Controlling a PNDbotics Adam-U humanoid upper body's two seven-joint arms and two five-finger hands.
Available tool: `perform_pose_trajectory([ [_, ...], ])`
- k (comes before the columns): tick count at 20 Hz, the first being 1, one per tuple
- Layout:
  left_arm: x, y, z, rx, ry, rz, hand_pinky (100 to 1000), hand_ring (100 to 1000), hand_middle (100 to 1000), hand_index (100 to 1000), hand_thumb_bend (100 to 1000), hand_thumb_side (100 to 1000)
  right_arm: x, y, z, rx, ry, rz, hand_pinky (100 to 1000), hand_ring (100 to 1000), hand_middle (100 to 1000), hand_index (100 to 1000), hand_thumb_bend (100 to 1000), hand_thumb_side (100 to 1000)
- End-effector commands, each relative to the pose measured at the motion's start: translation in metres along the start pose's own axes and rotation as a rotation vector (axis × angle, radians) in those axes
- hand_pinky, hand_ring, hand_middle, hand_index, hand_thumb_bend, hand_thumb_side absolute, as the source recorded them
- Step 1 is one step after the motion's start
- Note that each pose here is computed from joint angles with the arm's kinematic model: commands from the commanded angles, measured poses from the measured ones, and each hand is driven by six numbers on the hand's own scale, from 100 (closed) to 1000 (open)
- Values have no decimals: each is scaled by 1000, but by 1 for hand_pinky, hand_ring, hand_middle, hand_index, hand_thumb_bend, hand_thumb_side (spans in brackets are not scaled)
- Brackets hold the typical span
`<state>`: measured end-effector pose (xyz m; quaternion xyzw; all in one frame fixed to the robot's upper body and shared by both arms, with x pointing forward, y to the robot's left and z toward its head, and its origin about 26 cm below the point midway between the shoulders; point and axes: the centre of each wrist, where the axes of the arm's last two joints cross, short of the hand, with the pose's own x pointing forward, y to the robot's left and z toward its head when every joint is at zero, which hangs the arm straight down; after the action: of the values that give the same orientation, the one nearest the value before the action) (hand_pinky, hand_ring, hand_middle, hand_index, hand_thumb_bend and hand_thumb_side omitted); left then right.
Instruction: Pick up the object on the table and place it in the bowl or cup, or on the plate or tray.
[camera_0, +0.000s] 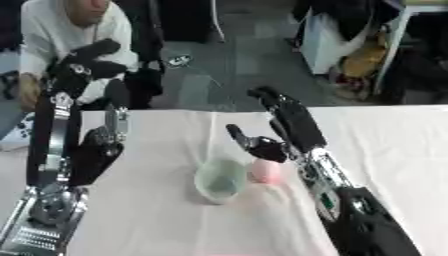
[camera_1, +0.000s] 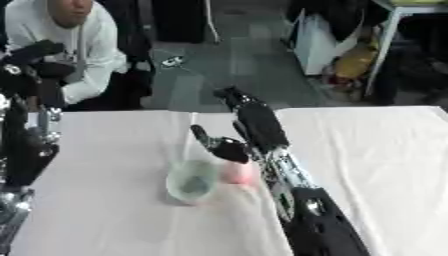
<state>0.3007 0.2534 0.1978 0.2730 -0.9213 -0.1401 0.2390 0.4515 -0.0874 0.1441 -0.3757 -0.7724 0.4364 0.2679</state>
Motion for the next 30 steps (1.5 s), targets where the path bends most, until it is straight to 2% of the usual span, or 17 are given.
perform_pose_trajectory([
  [1, 4, 2, -4, 2, -22, 5, 705, 647, 790, 898, 100, 765, -2, -9, -9, -1, -12, 48, 587, 747, 788, 871, 445, 808],
  [17, 4, 2, -5, 6, -26, 4, 706, 648, 792, 896, 100, 765, -18, 14, 1, 98, 65, 135, 598, 746, 790, 871, 432, 799],
  [30, 5, 2, -5, 5, -25, 5, 706, 647, 792, 896, 100, 765, -29, 22, 5, 135, 130, 184, 604, 745, 791, 869, 412, 779],
])
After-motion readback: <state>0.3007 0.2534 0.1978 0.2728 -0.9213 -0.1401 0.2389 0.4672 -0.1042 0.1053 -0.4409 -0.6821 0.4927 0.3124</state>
